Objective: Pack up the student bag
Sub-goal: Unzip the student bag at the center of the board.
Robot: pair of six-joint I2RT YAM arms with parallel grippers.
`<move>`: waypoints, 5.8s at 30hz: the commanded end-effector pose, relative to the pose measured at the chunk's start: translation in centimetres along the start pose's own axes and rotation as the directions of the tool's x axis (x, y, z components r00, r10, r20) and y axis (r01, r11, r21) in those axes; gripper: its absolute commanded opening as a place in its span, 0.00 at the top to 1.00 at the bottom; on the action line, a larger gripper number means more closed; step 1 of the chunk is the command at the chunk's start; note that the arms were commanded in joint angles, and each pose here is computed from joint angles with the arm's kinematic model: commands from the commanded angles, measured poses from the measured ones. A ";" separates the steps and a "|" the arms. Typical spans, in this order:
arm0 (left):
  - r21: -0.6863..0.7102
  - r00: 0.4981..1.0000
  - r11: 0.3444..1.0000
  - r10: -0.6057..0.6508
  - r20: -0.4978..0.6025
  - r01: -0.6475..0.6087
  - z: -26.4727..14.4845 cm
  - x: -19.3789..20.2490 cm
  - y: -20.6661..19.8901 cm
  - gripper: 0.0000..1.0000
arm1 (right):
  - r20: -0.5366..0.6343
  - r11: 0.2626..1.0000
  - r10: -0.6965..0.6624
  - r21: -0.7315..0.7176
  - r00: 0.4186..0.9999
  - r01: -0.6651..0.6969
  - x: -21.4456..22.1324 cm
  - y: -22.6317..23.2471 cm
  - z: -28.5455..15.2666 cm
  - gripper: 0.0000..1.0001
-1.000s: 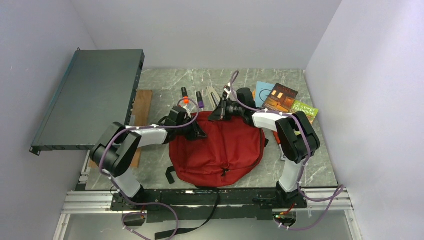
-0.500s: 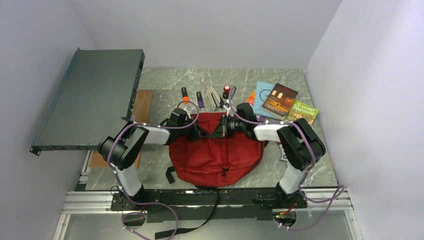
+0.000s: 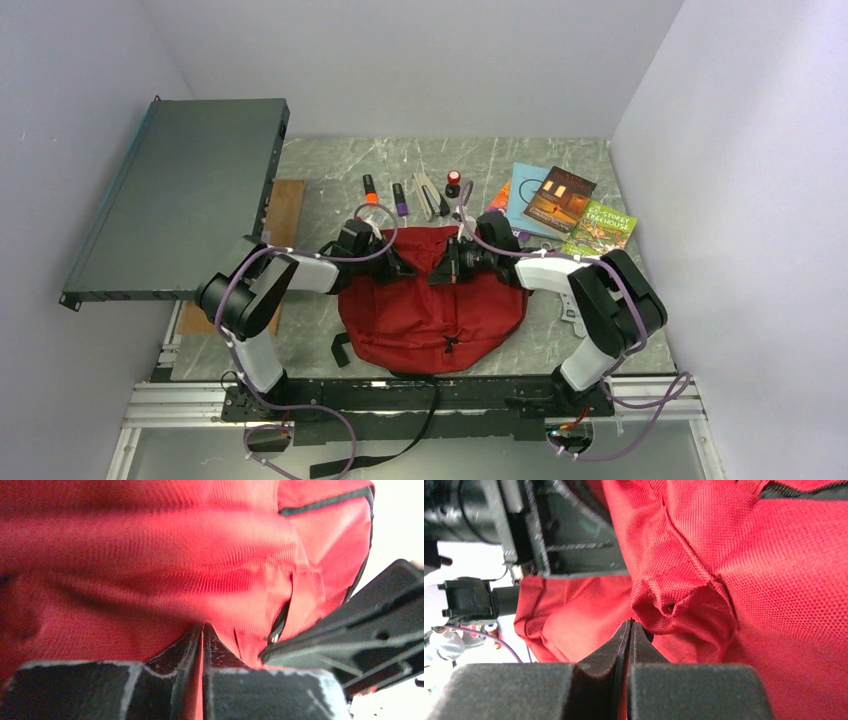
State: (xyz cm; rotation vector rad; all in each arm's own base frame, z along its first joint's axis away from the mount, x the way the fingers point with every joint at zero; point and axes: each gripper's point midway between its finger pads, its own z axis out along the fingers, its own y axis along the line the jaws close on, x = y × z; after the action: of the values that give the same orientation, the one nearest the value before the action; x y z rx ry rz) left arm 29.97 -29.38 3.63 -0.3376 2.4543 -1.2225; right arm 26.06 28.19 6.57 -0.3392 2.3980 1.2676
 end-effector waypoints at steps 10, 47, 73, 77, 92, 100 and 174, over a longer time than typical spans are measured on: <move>0.162 0.957 0.944 0.277 0.082 -0.287 -5.1 -1.7 -8.4 0.55 | 0.016 0.999 -0.052 -0.016 0.999 0.052 -6.6 -0.8 -0.3 1.00; -0.179 1.000 0.984 -0.024 -0.012 0.022 7.4 -3.2 2.1 1.00 | -0.223 1.000 0.012 0.031 0.975 -0.005 10.2 4.1 -2.6 1.00; -0.034 0.982 0.986 0.161 -0.098 -0.165 1.9 -3.6 -6.2 0.50 | -0.029 0.884 -0.045 0.464 0.999 0.054 4.8 2.4 -7.7 0.39; -0.018 0.972 0.973 0.228 -0.066 -0.229 -1.7 -4.0 -8.6 0.10 | 0.116 0.755 -0.055 0.655 0.992 -0.034 1.2 0.5 -10.2 0.33; -0.316 0.904 0.867 0.424 0.063 -0.385 -15.8 -3.0 -5.5 0.00 | 0.031 0.619 -0.168 0.781 0.985 0.081 -2.3 -0.2 -3.1 0.30; -0.203 0.900 0.881 0.436 0.003 -0.427 -12.9 0.9 -7.6 0.00 | -0.026 0.591 -0.168 0.798 0.985 0.122 -0.1 -3.2 -4.4 0.87; -0.472 0.822 0.679 0.519 -0.234 -0.562 -0.3 1.5 -4.3 0.98 | 0.184 0.944 -0.013 0.326 0.983 -0.049 0.5 -1.7 -3.3 1.00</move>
State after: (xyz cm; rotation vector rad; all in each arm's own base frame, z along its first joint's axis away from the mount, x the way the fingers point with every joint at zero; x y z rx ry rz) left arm 28.79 -32.76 4.42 0.2344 2.6387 -0.3562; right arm 23.31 25.59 5.68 -0.0728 2.4496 1.0246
